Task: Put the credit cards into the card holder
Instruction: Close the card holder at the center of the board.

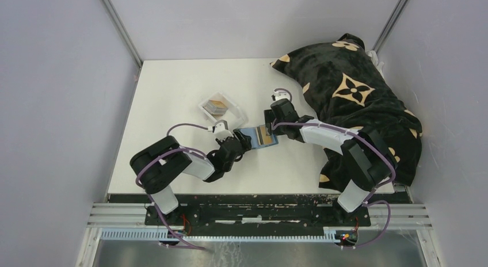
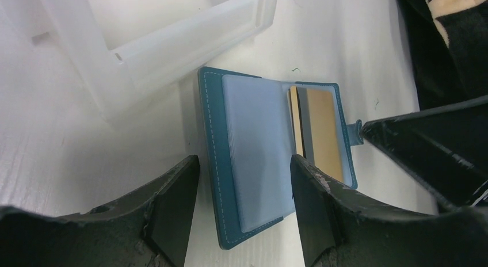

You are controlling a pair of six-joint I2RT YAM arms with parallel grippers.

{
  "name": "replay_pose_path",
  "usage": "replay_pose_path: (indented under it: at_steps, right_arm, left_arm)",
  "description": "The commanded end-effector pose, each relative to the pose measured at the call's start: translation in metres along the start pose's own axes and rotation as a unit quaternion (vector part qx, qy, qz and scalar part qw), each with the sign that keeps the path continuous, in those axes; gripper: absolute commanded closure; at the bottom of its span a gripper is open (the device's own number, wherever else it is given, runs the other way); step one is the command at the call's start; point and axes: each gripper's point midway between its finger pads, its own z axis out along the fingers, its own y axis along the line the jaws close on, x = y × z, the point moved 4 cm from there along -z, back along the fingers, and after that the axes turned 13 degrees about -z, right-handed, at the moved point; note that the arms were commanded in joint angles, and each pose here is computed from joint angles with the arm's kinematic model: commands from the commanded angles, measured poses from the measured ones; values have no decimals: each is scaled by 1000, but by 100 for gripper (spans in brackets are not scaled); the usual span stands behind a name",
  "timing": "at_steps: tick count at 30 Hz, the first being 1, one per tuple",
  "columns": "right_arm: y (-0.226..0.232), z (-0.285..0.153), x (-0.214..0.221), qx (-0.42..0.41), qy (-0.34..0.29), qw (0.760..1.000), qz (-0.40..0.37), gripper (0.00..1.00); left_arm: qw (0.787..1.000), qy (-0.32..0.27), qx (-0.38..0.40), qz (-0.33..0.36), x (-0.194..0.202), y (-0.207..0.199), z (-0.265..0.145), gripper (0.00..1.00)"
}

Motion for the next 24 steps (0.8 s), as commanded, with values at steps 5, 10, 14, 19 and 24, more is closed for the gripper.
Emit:
replay_pose_path:
  at_steps: [5, 10, 14, 19, 24]
  right_arm:
    - [10, -2, -8, 45, 5, 997, -59, 25]
    - [7, 2, -10, 75, 13, 994, -78, 27]
    - [7, 7, -13, 80, 20, 993, -89, 33]
    - [7, 14, -11, 87, 31, 991, -98, 38]
    - [5, 12, -15, 94, 26, 990, -103, 47]
  left_arm:
    - [999, -20, 35, -29, -7, -25, 6, 34]
    - [998, -18, 42, -30, -8, -29, 6, 34]
    - [998, -15, 44, -31, -6, -29, 5, 34]
    - [998, -15, 46, -32, -6, -30, 6, 34]
    - [998, -18, 51, -30, -9, -34, 5, 34]
